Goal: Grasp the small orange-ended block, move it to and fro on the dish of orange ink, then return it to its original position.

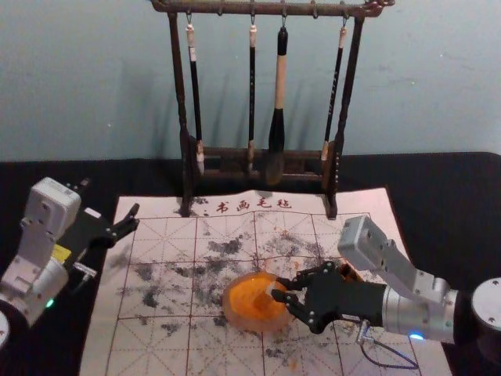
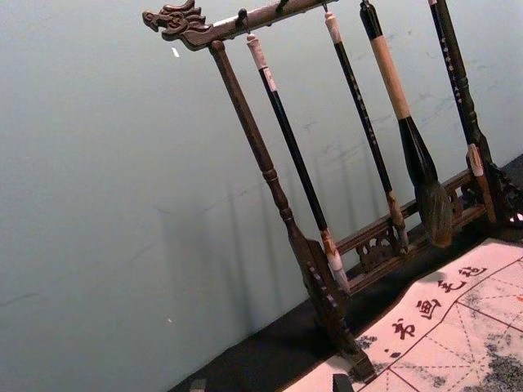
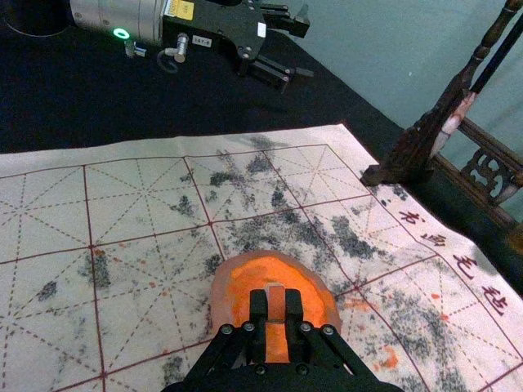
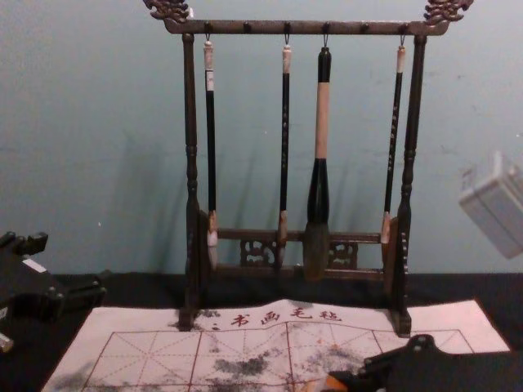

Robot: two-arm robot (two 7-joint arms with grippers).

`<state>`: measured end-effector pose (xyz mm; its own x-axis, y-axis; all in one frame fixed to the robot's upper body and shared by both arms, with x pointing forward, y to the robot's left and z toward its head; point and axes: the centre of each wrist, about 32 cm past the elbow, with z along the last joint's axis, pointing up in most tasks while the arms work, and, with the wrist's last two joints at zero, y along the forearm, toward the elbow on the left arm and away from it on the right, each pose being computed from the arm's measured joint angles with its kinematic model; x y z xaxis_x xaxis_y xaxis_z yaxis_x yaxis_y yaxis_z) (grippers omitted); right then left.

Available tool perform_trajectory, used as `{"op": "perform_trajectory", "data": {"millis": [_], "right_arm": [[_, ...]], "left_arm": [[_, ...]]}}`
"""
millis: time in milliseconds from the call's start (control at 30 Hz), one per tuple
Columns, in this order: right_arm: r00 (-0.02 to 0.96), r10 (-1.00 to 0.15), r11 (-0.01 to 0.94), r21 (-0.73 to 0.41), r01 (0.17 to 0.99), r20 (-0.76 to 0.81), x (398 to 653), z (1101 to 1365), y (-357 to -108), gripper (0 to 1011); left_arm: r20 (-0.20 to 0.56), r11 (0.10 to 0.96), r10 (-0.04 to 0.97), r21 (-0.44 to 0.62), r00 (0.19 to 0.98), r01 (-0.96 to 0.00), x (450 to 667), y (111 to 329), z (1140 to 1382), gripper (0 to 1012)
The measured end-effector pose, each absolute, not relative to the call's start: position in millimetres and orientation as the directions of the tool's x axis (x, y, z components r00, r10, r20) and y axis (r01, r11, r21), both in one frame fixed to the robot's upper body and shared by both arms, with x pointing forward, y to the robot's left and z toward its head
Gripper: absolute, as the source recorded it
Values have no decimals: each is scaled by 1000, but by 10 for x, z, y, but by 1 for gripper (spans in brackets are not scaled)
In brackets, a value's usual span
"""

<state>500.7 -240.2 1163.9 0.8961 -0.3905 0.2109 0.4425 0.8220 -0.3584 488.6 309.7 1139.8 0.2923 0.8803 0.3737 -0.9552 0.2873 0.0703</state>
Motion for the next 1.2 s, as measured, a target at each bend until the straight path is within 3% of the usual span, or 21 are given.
{"op": "perform_trajectory", "data": {"millis": [667, 1200], "right_arm": [[875, -422, 792, -373, 483, 237, 5162, 11673, -2345, 110], [879, -400, 775, -415, 476, 260, 5047, 11776, -2481, 111]], "left_arm": [[374, 287, 880, 70, 292, -955, 4886, 3097, 11398, 1001], [374, 287, 880, 70, 292, -955, 4886, 3097, 11398, 1001]]}}
